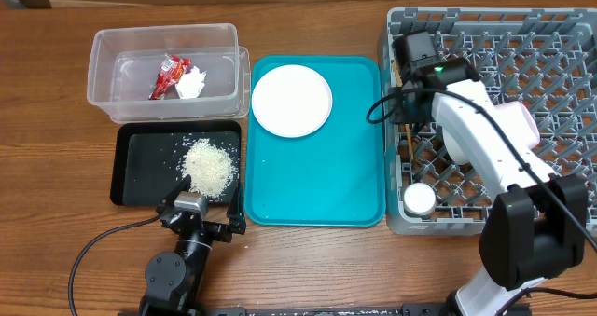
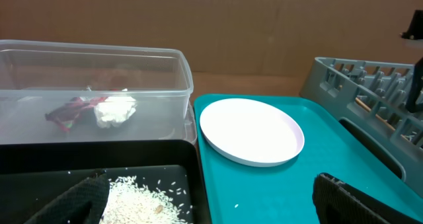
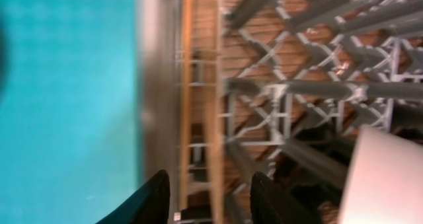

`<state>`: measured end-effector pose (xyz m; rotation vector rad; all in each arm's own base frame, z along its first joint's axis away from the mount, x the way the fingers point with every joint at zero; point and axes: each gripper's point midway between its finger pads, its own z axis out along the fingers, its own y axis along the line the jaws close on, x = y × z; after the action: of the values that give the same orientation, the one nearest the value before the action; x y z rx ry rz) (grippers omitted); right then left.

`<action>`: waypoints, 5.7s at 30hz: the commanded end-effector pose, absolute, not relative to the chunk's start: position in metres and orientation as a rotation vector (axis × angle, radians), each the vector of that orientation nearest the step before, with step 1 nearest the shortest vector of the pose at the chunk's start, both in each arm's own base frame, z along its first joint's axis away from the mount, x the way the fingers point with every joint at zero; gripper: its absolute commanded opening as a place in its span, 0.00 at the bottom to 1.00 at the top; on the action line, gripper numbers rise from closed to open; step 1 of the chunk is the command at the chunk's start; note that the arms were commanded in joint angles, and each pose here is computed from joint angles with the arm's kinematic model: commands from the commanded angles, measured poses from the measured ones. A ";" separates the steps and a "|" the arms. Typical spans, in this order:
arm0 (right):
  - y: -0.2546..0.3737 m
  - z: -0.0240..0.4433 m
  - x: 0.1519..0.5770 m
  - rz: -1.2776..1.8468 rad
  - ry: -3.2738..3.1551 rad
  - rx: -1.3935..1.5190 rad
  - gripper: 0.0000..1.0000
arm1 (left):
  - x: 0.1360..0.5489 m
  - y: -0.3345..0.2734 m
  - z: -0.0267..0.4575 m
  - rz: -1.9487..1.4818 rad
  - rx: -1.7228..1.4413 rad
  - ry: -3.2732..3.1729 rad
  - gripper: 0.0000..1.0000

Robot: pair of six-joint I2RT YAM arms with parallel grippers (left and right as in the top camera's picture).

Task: Sort waste into correct bins and load items into the dishwasher

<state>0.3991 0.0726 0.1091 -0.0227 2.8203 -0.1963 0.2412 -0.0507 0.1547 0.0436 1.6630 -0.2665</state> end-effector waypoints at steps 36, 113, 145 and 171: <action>0.214 0.009 0.409 0.241 2.876 0.342 0.04 | 0.241 -0.051 0.154 -0.277 0.042 1.661 1.00; 0.147 0.308 0.322 0.037 2.275 -0.072 0.56 | 0.241 -0.051 0.154 -0.277 0.042 1.661 1.00; 0.065 0.411 0.207 0.120 1.969 -0.168 1.00 | 0.241 -0.051 0.154 -0.277 0.042 1.661 1.00; -0.003 0.255 0.193 0.016 1.718 0.069 1.00 | 0.241 -0.051 0.154 -0.277 0.042 1.661 1.00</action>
<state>0.1894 -0.0038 0.2736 0.0681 1.7294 0.0073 0.2412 -0.0507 0.1550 0.0436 1.6619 -0.2667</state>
